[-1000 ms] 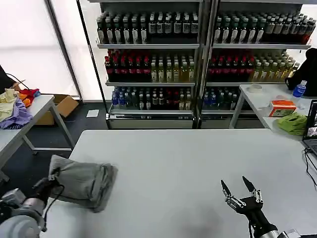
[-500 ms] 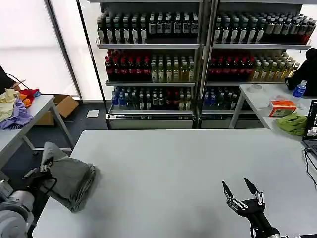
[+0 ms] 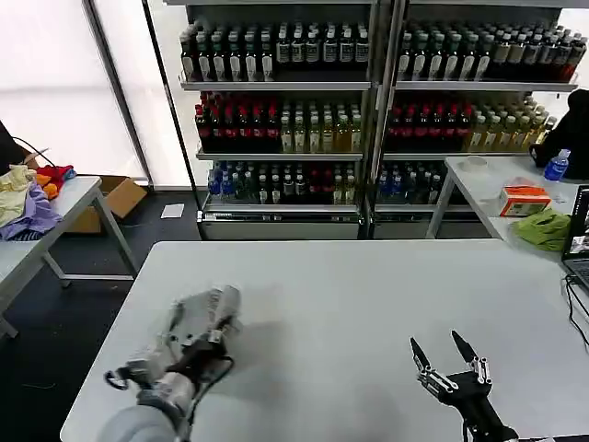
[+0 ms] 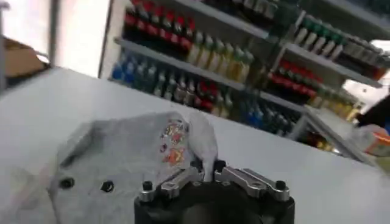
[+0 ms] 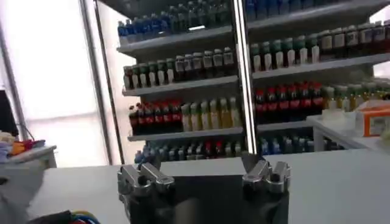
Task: Fold and organize the clothes.
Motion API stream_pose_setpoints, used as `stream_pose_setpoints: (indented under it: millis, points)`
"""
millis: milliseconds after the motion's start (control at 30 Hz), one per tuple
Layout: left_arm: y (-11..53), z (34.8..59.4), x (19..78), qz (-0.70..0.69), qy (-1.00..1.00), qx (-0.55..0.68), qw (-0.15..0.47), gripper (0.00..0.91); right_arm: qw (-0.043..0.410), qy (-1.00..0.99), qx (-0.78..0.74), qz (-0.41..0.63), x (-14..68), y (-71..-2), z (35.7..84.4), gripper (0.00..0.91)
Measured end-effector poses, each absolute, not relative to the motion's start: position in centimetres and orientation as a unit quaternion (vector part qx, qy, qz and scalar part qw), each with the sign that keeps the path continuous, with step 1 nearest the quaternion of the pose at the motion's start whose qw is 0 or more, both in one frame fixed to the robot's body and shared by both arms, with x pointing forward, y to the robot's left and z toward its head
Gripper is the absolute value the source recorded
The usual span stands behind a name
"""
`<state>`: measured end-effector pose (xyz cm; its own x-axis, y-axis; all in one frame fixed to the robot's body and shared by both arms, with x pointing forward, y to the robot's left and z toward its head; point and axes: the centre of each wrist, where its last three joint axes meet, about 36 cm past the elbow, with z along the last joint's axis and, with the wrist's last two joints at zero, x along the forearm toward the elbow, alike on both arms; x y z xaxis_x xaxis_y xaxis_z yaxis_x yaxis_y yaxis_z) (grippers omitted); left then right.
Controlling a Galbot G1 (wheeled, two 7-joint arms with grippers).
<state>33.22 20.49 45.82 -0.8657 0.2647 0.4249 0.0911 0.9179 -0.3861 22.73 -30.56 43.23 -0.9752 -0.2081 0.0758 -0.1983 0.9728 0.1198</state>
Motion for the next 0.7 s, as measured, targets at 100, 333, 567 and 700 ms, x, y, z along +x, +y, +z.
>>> stream_pose_setpoints:
  millis: [100,333,567,700]
  points:
    - [17.9,44.1,34.3,0.191,-0.940,-0.112,0.260,0.907,0.055,-0.992,0.101,-0.053,22.8,-30.3,43.3,0.907]
    - [14.1,42.7,36.3,0.204,-0.926,-0.163,0.272,0.907,0.106,-0.986,0.102,-0.080,23.7,-29.2,43.6,0.907]
    - [14.2,43.7,37.0,0.206,-0.925,-0.197,0.250,0.907,0.169,-0.969,0.126,-0.129,26.3,-26.9,42.8,0.907]
    - [16.2,44.7,37.3,0.194,-0.935,-0.195,0.225,0.907,0.196,-0.956,0.154,-0.153,28.4,-24.4,41.9,0.907]
